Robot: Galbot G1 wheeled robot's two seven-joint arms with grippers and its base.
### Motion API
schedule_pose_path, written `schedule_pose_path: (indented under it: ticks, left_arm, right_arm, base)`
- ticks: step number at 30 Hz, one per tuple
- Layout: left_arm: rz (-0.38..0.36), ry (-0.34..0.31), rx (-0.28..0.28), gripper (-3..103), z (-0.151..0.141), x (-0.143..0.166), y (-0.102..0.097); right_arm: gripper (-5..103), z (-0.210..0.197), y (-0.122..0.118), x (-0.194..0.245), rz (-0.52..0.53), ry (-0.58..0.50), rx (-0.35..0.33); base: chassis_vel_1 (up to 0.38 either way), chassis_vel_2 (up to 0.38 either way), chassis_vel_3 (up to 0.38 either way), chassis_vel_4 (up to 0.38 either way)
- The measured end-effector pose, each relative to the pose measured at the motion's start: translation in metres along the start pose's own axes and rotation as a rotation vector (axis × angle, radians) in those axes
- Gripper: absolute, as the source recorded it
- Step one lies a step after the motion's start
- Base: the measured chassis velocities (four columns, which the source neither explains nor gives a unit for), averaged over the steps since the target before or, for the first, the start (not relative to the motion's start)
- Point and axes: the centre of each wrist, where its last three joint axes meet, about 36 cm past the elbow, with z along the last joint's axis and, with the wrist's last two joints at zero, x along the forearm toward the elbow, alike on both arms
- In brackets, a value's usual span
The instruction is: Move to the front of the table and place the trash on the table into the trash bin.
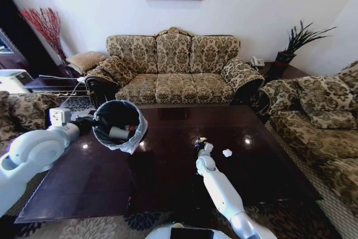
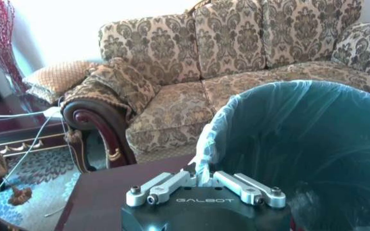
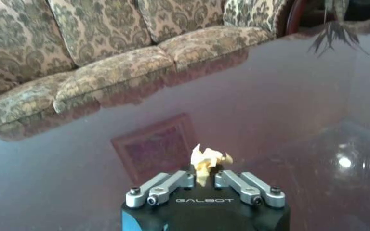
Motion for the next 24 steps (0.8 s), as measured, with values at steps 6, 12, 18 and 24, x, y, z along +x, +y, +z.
schedule_pose_path:
  ticks: [6, 12, 18, 24]
  left_arm:
    - [-0.002, 0.003, -0.002, 1, 0.000, -0.001, 0.001]
    - [0.000, 0.016, -0.009, 1, 0.003, -0.004, 0.000]
    - [0.023, 0.028, -0.024, 1, 0.005, -0.003, -0.006]
    - [0.036, 0.058, -0.024, 1, 0.004, -0.005, -0.008]
  right_arm:
    - [-2, -0.025, 0.007, 0.020, -0.156, -0.174, -0.015]
    - [-2, -0.148, 0.060, 0.126, -0.723, -0.360, -0.126]
    - [-2, -0.207, 0.094, 0.192, -1.084, -0.200, -0.193]
    - [0, -0.234, 0.127, 0.202, -1.239, -0.138, -0.032]
  base:
    - [0.000, 0.000, 0.000, 0.000]
    - [0.000, 0.000, 0.000, 0.000]
    - [0.000, 0.000, 0.000, 0.000]
    - [0.000, 0.000, 0.000, 0.000]
